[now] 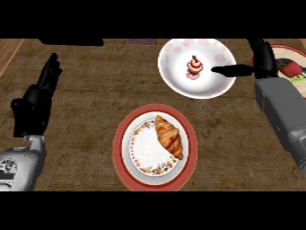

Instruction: Pick the cupcake from the plate and place it in the bowl

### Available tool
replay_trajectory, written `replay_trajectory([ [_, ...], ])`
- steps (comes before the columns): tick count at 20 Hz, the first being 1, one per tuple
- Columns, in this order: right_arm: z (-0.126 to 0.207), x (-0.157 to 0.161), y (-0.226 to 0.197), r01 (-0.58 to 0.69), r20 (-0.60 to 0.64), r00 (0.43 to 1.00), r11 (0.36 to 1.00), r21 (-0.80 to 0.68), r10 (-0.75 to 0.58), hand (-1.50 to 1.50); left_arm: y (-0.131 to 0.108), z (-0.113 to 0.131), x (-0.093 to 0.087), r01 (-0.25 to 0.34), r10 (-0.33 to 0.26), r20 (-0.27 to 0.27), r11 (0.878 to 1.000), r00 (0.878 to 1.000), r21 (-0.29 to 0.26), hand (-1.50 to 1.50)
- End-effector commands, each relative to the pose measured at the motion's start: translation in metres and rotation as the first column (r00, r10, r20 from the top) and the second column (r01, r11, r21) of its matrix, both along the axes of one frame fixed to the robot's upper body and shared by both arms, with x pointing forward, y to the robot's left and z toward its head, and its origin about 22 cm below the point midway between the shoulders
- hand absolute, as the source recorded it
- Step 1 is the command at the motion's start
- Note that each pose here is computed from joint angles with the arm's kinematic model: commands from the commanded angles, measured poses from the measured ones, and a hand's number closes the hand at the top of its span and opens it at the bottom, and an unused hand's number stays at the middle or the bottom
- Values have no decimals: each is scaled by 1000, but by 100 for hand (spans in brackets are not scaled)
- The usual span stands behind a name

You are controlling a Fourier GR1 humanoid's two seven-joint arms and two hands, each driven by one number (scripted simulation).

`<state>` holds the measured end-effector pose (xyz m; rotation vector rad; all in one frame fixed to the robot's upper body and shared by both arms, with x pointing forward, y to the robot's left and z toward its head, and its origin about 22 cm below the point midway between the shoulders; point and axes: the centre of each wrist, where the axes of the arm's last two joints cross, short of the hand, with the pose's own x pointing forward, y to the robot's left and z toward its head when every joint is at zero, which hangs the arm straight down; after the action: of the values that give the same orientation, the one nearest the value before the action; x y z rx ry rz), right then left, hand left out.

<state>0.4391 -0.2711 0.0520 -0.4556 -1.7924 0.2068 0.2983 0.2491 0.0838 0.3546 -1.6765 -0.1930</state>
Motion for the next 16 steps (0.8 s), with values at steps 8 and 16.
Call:
replay_trajectory([
  [8,-25,-40,-90,-176,2,984,978,109,177,-150,5,0,-15,-20,20,-17,1000,1000,0,0],
  [16,-45,-56,-83,-225,26,974,969,101,224,-150,23,3,-24,-30,31,-25,999,999,11,0],
])
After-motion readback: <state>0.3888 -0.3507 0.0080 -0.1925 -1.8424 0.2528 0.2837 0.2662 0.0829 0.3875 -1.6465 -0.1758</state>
